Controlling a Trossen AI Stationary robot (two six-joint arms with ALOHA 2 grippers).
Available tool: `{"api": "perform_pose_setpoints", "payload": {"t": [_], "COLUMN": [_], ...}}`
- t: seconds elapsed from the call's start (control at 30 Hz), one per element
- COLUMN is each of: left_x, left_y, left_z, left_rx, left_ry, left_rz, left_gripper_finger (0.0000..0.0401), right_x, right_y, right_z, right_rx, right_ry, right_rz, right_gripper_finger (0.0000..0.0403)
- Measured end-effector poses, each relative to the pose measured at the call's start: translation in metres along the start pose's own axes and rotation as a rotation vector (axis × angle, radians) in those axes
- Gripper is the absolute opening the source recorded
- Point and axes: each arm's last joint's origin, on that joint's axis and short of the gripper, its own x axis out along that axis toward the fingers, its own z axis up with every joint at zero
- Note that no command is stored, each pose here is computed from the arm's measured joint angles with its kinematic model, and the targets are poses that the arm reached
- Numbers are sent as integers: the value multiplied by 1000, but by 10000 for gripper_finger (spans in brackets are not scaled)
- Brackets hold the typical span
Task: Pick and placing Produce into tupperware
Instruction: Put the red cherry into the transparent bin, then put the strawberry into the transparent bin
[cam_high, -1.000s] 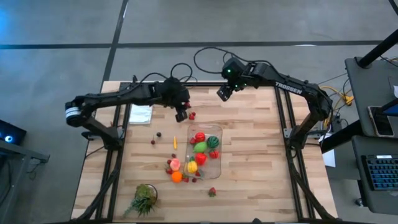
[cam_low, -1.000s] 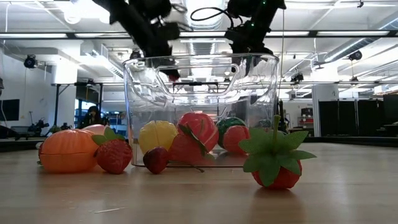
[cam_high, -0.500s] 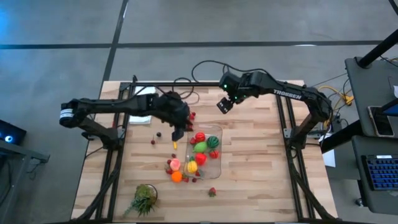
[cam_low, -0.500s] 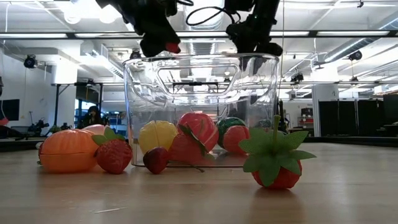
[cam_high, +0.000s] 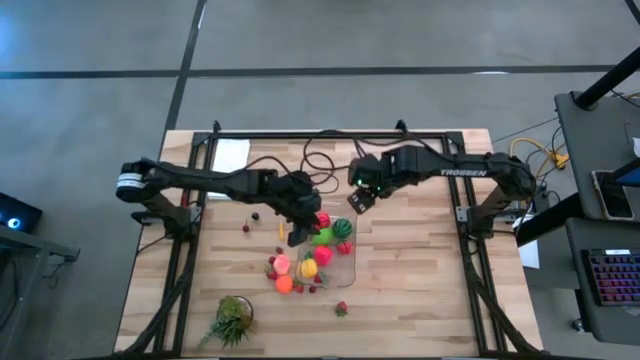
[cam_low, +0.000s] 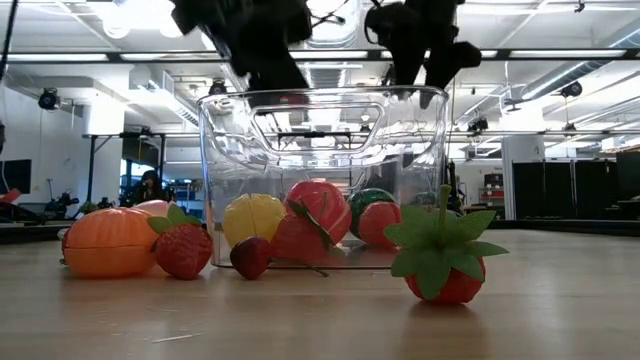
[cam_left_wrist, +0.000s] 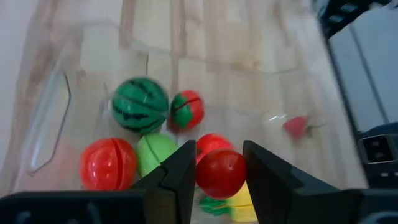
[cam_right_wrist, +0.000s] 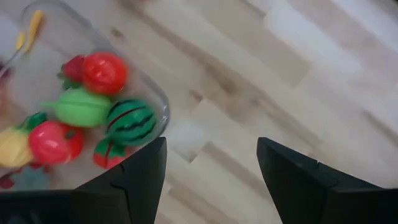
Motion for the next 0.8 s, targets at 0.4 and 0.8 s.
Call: {"api": "perform_pose_setpoints", "payload": {"t": [0.4,0.8], "left_x": [44,9], "left_y": [11,11], "left_z": [-5,-5], "left_rx": [-124,-156], "left_ry": [20,-9], "left_rz": [23,316], "left_gripper_finger": [148,264], "right_x": [-4,-1], "right_y": [13,1], "right_z": [-15,0], "right_rx": [-8,-19], "right_ry": [-11,-66], "right_rz": [-5,-48], "right_gripper_finger": [242,242]}}
